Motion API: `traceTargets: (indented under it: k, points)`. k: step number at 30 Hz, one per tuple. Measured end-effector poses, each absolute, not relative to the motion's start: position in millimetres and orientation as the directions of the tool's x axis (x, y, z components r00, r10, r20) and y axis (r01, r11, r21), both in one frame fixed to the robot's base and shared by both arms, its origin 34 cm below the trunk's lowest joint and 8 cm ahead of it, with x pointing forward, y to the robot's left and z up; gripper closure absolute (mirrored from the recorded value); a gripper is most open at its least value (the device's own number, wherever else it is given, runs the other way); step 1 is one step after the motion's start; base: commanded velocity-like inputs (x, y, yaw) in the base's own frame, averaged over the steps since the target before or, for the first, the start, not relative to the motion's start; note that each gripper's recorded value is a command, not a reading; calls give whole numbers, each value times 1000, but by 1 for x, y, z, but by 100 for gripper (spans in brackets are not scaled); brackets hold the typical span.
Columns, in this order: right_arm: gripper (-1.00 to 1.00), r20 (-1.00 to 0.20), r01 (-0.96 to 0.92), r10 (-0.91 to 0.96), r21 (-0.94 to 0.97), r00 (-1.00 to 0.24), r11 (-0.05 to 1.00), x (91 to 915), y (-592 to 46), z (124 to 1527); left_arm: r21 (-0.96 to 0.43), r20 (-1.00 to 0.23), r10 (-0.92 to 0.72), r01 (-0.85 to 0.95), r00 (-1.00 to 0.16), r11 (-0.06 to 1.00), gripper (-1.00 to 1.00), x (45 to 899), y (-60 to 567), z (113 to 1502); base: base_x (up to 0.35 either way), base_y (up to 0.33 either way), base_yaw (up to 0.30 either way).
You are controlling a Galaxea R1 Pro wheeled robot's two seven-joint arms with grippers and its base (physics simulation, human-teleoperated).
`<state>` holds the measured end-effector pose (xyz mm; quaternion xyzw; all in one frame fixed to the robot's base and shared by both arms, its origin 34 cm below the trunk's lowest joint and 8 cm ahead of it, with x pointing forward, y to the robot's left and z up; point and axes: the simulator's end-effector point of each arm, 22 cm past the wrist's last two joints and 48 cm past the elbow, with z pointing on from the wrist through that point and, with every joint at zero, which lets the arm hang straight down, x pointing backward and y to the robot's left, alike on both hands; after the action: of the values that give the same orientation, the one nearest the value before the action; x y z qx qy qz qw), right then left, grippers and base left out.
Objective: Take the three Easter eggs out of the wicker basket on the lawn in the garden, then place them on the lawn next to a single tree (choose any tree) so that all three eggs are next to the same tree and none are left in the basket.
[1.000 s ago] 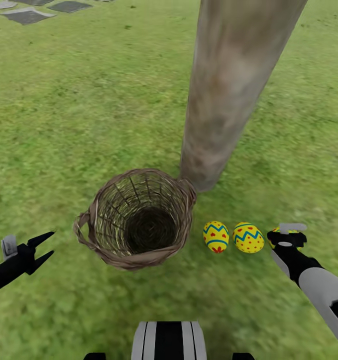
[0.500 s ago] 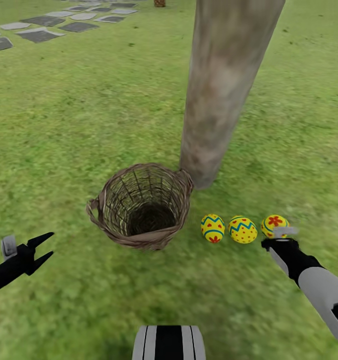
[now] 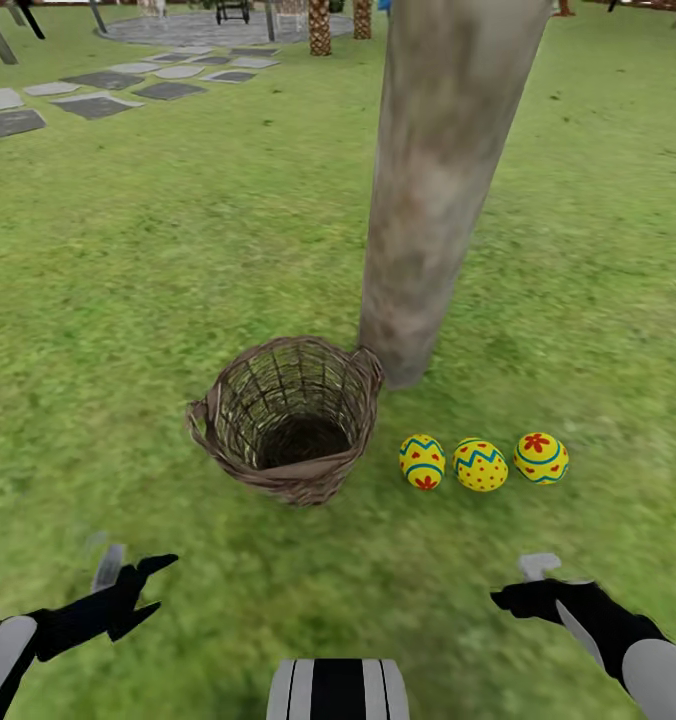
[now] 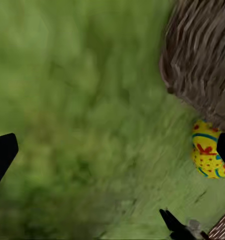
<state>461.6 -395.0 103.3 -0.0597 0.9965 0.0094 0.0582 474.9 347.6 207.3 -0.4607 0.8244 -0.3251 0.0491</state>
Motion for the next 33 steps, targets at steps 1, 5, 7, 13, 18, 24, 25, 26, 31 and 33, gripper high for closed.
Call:
traceTargets:
  k: [1, 5, 7, 13, 18, 24, 25, 26, 31, 33]
  points:
    - [-100, -109, -120, -117, 12, -987, 993, 454, -396, 103, -552, 235, -775, -737, -587, 391, -100, 459, 335, 194, -10, 0, 0]
    - [-100, -119, -121, -119, 7, -986, 993, 447, -398, 105, -493, 187, -754, -724, -630, 483, -100, 433, 324, 167, -3, 0, 0]
    - [-100, -129, -118, -116, 6, -985, 993, 448, -397, 107, -477, 180, -736, -712, -653, 515, -100, 424, 318, 162, 0, 0, 0]
    - [-100, -124, -109, -110, -9, -986, 994, 441, -404, 113, -481, 176, -717, -695, -674, 535, -100, 423, 306, 164, 0, 0, 0]
    - [-100, -142, -108, -109, -13, -984, 994, 447, -404, 120, -497, 165, -717, -685, -677, 533, -100, 429, 303, 171, 0, 0, 0]
    - [-100, -149, -101, -103, -19, -983, 995, 449, -408, 128, -498, 160, -721, -686, -674, 531, -100, 429, 307, 177, 0, 0, 0]
    - [-100, -151, -101, -103, -20, -983, 995, 449, -408, 129, -495, 164, -723, -690, -671, 528, -100, 427, 306, 177, 0, 0, 0]
    - [-100, -153, -101, -103, -20, -983, 995, 450, -408, 131, -494, 168, -725, -693, -668, 525, -100, 425, 306, 176, 0, 0, 0]
    - [-100, -181, -105, -107, -22, -978, 994, 457, -406, 138, -503, 163, -725, -689, -669, 522, -100, 428, 304, 182, 0, 0, 0]
    - [-100, -201, -108, -110, -22, -973, 994, 462, -405, 141, -507, 159, -726, -686, -670, 522, -100, 430, 305, 185, 0, 0, 0]
